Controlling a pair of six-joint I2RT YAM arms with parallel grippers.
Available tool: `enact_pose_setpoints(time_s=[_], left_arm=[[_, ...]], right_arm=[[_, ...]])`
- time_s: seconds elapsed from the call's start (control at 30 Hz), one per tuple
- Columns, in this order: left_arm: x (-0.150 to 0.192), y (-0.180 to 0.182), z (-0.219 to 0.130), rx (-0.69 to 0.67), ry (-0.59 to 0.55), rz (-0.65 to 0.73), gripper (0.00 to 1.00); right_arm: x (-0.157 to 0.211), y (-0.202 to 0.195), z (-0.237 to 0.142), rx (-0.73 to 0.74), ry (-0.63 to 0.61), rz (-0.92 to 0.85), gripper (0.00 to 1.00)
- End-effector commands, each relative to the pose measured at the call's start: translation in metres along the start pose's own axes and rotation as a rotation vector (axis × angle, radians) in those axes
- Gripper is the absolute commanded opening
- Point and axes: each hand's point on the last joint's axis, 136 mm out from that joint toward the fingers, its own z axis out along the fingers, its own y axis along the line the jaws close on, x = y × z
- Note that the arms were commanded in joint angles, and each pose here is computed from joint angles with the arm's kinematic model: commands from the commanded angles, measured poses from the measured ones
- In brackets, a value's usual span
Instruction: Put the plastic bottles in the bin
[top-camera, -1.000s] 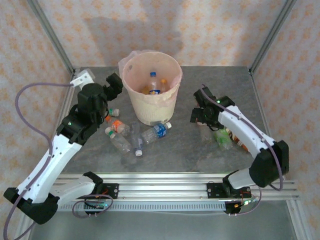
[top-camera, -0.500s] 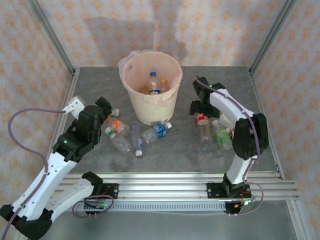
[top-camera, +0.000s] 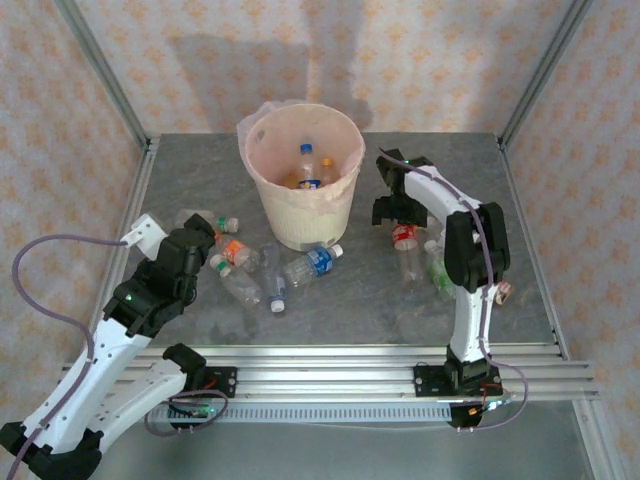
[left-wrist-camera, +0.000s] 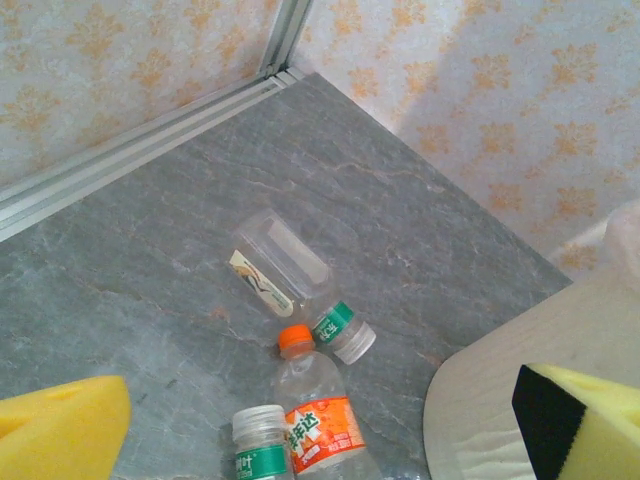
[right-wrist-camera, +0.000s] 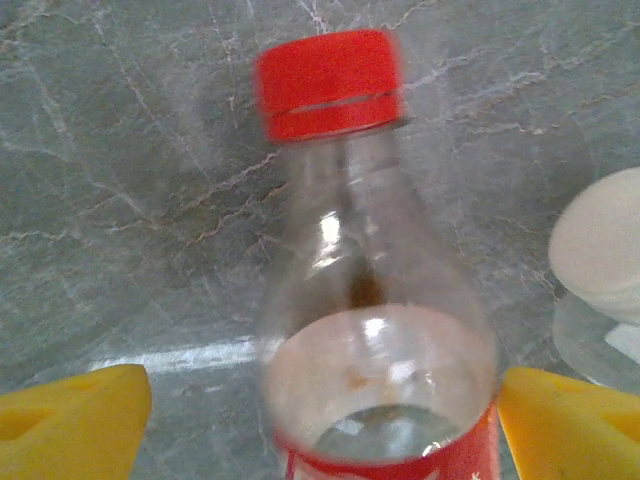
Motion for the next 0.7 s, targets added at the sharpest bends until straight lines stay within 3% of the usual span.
enact_pose_setpoints(time_s=[0.0, 0.43, 0.67], left_arm=[[-0.001, 0.015, 0.001, -0.06, -0.032, 0.012, 1.0], [0.003, 0.018, 0.002, -0.069, -0.023, 0.017, 1.0], [0.003, 0.018, 0.002, -0.069, -0.024, 0.019, 1.0]], right_arm=[[0.001, 0.001, 0.006, 0.009, 0.034, -0.022, 0.89], [0.011, 0.015, 0.035, -0.052, 0.103, -0.004, 0.81], [0.015, 0.019, 0.037, -0.075, 0.111, 0.007, 0.69]])
